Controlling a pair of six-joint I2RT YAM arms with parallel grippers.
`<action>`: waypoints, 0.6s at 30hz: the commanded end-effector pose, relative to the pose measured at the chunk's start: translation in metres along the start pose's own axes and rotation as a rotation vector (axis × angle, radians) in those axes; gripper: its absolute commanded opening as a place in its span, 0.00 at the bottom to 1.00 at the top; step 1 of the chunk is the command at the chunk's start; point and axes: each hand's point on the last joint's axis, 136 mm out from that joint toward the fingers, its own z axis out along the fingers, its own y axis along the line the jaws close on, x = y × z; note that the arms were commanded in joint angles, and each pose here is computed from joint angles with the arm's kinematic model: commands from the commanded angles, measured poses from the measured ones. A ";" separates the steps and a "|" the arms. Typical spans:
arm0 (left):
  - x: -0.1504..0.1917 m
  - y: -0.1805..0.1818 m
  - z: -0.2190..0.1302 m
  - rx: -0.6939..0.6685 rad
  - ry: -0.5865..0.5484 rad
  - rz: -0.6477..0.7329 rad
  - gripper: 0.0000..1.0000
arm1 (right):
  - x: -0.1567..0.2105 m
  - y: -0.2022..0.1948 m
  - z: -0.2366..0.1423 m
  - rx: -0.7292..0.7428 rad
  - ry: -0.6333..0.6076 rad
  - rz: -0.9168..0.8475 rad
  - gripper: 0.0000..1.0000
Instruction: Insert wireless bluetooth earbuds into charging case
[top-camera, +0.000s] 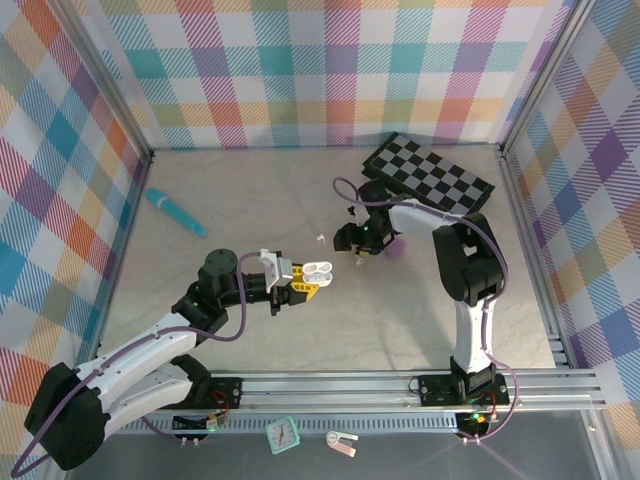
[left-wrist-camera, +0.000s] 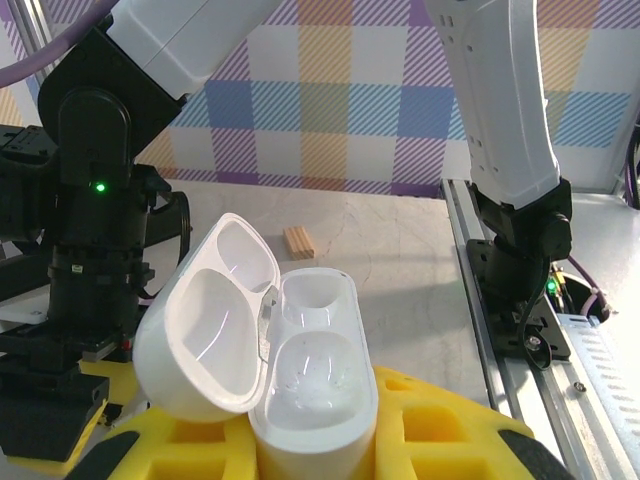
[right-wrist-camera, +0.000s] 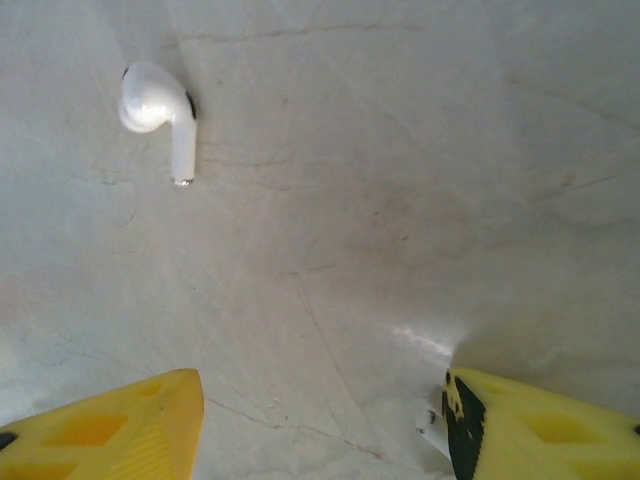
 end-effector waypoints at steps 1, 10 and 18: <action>-0.016 -0.004 -0.001 0.025 -0.027 0.044 0.16 | 0.012 0.012 0.002 -0.016 0.050 -0.043 0.63; -0.015 -0.003 0.000 0.028 -0.022 0.047 0.16 | 0.022 0.039 -0.016 -0.094 0.032 -0.143 0.64; -0.017 -0.004 -0.001 0.023 -0.023 0.052 0.16 | 0.004 0.032 -0.057 -0.054 -0.218 -0.087 0.68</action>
